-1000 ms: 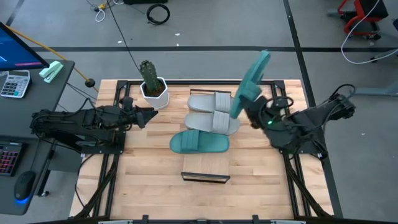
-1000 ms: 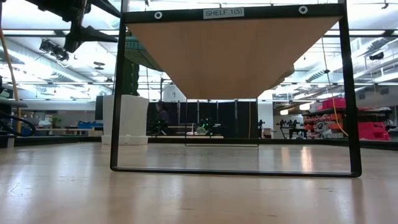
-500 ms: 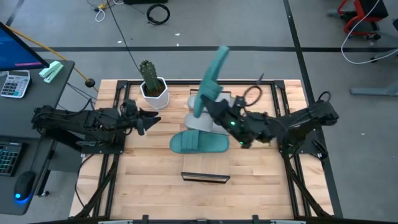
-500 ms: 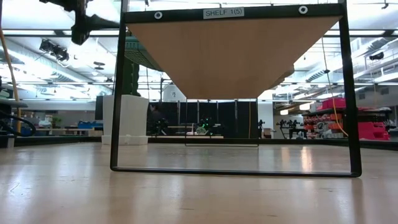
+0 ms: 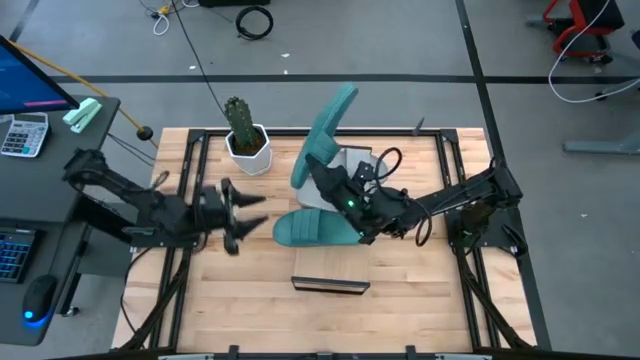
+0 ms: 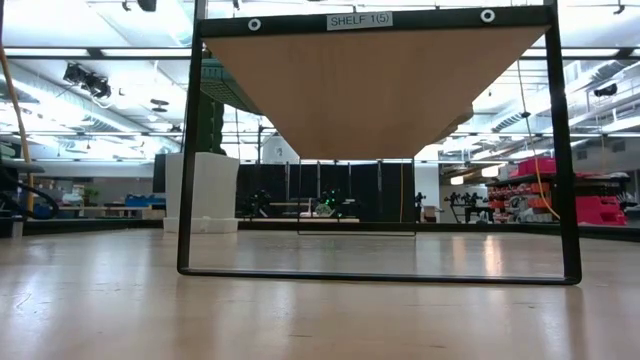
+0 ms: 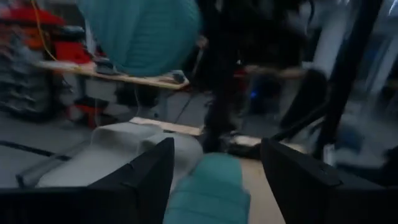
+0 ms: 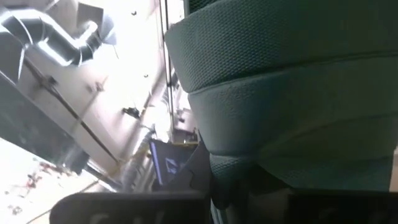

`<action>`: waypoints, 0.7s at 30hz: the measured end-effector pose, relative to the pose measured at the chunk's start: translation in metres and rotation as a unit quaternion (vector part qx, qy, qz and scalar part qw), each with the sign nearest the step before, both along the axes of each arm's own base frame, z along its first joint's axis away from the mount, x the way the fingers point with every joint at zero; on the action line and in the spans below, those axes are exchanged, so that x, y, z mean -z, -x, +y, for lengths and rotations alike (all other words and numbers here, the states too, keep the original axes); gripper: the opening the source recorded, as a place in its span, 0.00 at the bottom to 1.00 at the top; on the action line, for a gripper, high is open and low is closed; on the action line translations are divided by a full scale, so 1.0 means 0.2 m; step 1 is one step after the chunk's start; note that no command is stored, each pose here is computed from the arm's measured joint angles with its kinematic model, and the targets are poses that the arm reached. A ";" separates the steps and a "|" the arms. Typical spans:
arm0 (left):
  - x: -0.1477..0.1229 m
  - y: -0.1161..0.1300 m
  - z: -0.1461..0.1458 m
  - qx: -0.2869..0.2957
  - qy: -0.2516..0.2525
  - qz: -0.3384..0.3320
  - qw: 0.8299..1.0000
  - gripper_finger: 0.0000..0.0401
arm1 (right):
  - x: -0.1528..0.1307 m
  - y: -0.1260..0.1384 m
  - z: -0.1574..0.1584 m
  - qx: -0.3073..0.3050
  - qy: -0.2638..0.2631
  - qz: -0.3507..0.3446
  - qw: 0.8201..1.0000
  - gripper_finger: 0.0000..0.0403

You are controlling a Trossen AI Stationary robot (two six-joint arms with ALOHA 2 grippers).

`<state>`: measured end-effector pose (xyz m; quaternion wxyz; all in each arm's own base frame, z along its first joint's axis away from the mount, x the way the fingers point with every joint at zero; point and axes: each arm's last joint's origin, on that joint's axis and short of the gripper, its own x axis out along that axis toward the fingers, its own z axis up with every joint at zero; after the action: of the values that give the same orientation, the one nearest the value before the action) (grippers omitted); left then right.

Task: Pick and place slides into the shelf
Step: Put the green slipper onto the shelf

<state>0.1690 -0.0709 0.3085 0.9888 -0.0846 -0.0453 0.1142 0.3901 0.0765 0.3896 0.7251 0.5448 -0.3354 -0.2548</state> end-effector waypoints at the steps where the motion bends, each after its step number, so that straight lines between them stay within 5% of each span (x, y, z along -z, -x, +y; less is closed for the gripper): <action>1: 0.01 -0.01 -0.03 -0.010 -0.020 0.010 1.000 0.60 | -0.01 -0.01 0.00 0.003 -0.001 -0.003 1.000 0.04; 11: -0.17 -0.10 -0.11 -0.166 -0.223 0.098 0.956 0.53 | -0.16 -0.19 0.03 0.027 0.021 -0.011 0.999 0.04; 21: -0.35 -0.07 -0.02 -0.189 -0.266 0.087 0.941 0.50 | -0.21 -0.35 0.00 0.030 0.020 -0.012 0.999 0.04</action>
<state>0.1830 -0.0749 0.3793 0.9357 0.2016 -0.0026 0.2896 0.4595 0.0757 0.4316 0.7239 0.5229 -0.3654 -0.2626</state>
